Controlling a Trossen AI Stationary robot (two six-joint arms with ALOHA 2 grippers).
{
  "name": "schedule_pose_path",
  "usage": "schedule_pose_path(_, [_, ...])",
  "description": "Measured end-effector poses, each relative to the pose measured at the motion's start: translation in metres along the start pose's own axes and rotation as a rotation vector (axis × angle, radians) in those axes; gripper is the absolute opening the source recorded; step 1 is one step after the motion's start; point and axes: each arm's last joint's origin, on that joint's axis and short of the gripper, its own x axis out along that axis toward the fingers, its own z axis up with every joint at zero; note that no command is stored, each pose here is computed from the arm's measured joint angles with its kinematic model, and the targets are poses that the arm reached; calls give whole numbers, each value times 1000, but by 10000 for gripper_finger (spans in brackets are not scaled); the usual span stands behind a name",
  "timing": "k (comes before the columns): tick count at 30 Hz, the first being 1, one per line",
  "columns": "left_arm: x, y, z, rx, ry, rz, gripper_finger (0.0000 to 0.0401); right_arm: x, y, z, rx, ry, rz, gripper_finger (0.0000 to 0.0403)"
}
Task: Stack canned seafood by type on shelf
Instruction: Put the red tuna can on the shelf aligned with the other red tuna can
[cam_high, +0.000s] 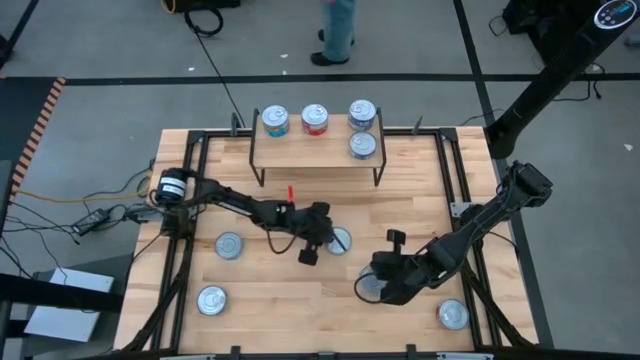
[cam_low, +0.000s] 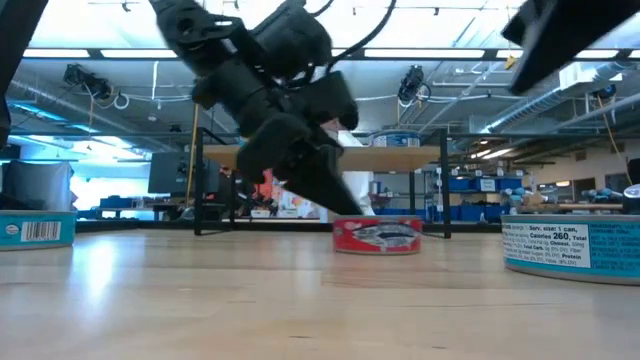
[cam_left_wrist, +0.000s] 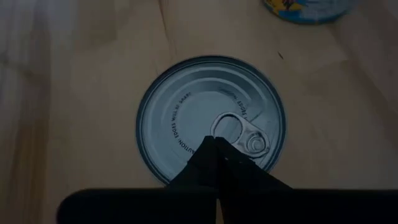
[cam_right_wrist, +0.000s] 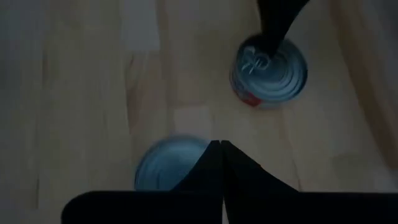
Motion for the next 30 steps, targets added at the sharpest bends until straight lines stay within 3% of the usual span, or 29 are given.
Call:
schedule_pose_path(10, [-38,-39,-12,-30,-6,-3,0,16,-21,36,-47,-126,59,9])
schedule_pose_path(15, [-56,-51,-14,-62,-88,-15,2,35,-21,49,-124,-182,80,10])
schedule_pose_path(22, [-67,-38,-31,-127,-269,30,3,81,-4,43,-194,-122,159,10])
schedule_pose_path(30, [-46,-14,-58,-179,-240,104,4,137,5,33,-210,-56,233,9])
